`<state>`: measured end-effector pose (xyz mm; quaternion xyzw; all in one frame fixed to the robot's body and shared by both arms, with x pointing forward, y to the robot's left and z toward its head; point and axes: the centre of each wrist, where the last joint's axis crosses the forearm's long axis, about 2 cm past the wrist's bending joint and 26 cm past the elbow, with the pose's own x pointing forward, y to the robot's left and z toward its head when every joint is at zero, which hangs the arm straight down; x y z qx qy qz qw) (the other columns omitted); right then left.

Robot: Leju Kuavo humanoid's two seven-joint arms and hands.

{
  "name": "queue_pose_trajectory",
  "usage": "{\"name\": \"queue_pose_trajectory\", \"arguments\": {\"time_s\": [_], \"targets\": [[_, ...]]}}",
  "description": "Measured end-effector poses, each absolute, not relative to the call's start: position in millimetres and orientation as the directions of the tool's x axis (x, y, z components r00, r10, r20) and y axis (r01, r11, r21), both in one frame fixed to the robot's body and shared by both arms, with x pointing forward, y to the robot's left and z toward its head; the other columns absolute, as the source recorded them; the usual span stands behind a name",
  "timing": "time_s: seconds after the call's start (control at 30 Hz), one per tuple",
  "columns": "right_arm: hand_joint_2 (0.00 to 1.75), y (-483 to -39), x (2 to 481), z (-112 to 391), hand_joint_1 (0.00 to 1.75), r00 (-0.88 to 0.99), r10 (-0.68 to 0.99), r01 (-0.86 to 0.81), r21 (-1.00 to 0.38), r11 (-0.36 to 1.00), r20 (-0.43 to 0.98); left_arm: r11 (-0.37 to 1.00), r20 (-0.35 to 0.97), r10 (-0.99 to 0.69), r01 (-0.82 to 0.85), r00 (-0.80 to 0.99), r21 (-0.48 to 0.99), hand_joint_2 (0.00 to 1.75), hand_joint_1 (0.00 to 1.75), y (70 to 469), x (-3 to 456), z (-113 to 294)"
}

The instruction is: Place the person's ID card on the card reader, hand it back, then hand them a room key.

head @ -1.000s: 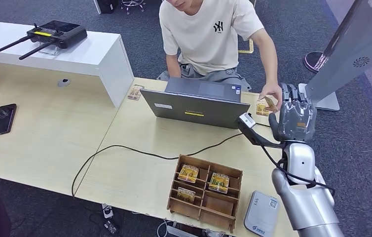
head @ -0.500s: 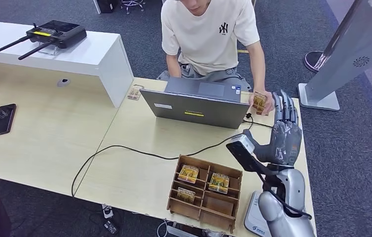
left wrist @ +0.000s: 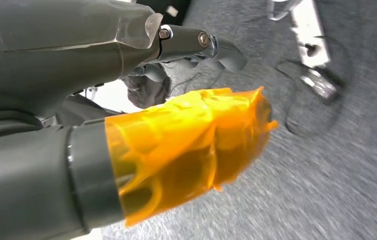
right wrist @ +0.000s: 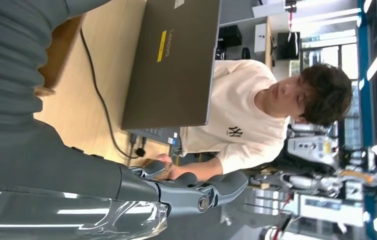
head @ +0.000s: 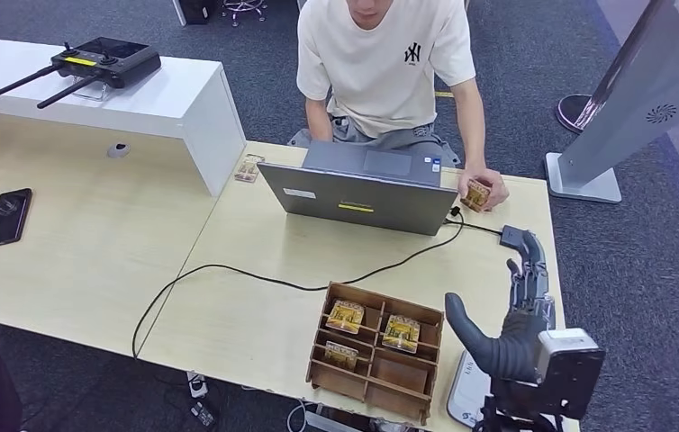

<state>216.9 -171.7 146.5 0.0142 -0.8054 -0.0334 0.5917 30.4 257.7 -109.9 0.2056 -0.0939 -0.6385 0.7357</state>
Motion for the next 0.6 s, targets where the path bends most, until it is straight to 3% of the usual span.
{"name": "queue_pose_trajectory", "arguments": {"time_s": [0.17,0.6], "targets": [[0.0,-181.4,181.9,140.2,0.0,-0.255,-0.219,0.022,0.233,0.972,0.942,0.125,-0.068,-0.984,0.904,0.167,0.408,0.0,0.0,197.0,29.2,-102.2],[0.0,-198.6,134.7,120.6,0.0,-0.153,-0.327,0.061,0.339,0.939,0.933,0.202,-0.007,-0.974,0.874,0.228,0.442,0.0,0.0,184.6,32.7,-99.1]]}}
